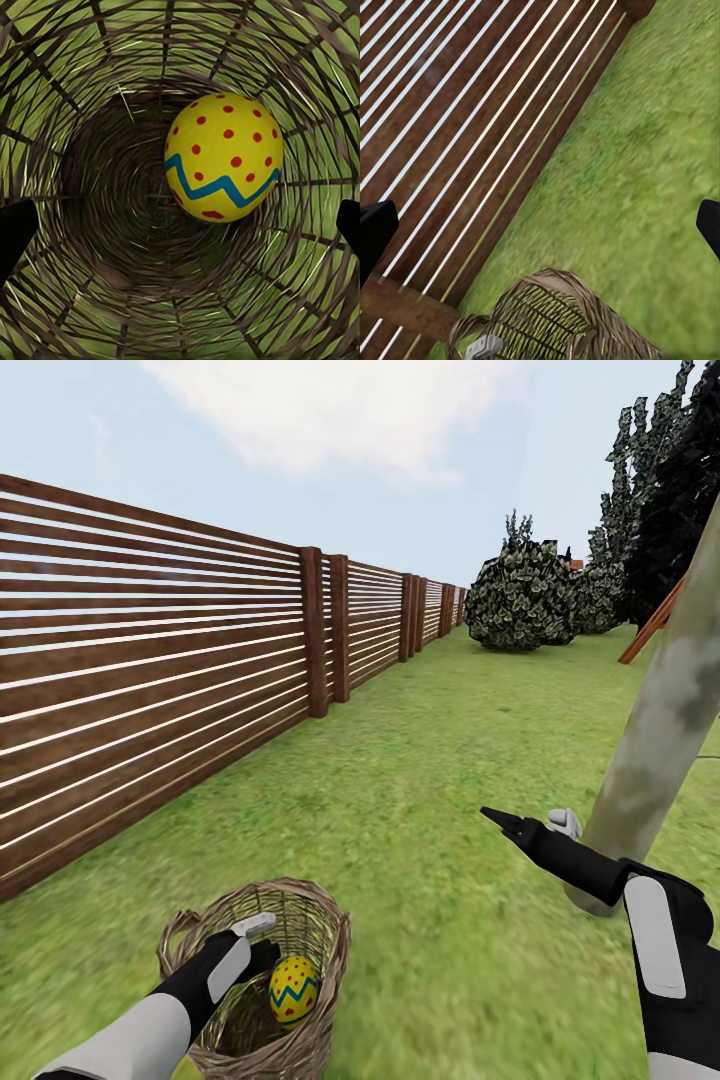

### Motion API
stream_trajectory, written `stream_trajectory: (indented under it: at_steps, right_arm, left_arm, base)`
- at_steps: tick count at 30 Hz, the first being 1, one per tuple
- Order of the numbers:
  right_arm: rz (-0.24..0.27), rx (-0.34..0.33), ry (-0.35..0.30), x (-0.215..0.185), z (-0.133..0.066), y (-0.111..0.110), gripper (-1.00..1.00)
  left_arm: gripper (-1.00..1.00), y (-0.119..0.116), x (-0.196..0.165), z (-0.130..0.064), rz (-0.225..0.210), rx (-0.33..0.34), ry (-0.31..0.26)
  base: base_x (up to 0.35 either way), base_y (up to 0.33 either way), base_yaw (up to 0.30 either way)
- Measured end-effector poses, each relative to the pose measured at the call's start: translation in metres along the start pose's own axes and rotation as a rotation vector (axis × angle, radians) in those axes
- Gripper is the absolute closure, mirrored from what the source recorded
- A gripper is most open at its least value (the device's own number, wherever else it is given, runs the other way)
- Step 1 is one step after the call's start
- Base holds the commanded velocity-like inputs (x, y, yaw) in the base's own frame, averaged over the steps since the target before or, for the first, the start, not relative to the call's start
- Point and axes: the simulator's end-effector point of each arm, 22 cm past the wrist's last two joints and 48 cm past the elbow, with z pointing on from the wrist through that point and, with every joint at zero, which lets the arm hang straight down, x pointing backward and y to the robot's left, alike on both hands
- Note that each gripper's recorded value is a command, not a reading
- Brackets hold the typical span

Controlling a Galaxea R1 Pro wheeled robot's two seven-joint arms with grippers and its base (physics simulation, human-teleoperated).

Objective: Take the three Easter eggs out of the wicker basket on the lawn in the garden, then place them on the lawn next to a single tree (choose any tree) so that all three eggs are next to the same tree and none are left in the basket.

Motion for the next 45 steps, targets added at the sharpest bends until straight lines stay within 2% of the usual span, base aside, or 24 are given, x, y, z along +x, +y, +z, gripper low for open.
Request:
stream_trajectory:
  at_steps: [14,45]
  right_arm:
    - [0.0,0.0,0.0,0.0,0.0,0.0,-1.0]
    - [0.068,0.072,0.079,0.04,0.026,-0.059,-1.0]
  left_arm:
    - [-1.0,0.0,0.0,0.0,-0.002,0.0,0.001]
    - [-1.0,0.018,0.057,0.047,0.003,-0.044,0.136]
  base:
    - [0.0,0.0,0.0]
    - [0.0,0.0,0.0]
